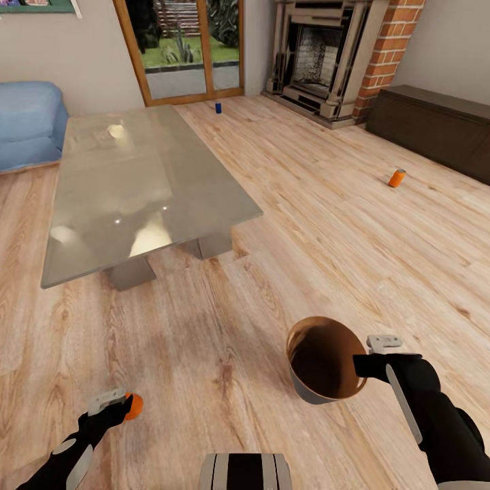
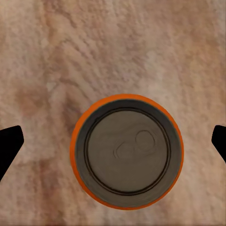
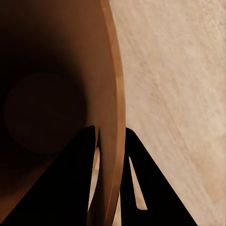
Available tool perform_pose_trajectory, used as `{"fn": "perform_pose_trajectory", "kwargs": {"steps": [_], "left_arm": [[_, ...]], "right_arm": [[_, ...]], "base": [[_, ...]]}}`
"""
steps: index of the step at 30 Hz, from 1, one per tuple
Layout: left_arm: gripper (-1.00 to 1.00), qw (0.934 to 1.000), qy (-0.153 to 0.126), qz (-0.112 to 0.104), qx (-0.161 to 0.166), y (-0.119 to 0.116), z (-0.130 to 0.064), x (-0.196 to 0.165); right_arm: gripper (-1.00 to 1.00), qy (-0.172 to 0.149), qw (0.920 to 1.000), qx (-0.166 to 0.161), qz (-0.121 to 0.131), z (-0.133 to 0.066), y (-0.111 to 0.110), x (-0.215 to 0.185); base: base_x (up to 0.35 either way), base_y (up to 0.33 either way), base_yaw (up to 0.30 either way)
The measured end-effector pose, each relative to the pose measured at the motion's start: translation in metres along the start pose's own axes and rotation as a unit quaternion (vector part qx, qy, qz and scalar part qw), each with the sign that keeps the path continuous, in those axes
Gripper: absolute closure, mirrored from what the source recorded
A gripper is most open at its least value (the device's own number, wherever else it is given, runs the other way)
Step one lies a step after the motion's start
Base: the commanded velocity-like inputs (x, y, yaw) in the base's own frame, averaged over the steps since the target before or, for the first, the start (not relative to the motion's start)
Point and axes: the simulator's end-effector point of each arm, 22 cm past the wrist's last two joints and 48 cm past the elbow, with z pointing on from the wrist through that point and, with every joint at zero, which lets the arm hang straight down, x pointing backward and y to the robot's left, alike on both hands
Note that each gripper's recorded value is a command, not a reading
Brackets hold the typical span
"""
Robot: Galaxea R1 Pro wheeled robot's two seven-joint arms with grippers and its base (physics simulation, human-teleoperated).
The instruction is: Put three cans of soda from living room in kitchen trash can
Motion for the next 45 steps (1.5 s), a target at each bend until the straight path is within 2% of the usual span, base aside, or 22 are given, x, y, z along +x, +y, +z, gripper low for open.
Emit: {"fn": "perform_pose_trajectory", "kwargs": {"steps": [12, 45], "left_arm": [[-1.0, 0.9998, 0.013, 0.017, 0.007, -0.006, 0.004, 0.012], [-1.0, 0.9997, 0.016, 0.018, 0.007, -0.006, 0.005, 0.016]], "right_arm": [[1.0, 0.01, 1.0, 0.0, -0.001, 0.009, 0.001, 0.007], [1.0, 0.014, 0.9999, -0.001, -0.002, 0.011, 0.003, 0.01]], "base": [[0.0, 0.0, 0.0], [0.023, 0.0, 0.0]]}}
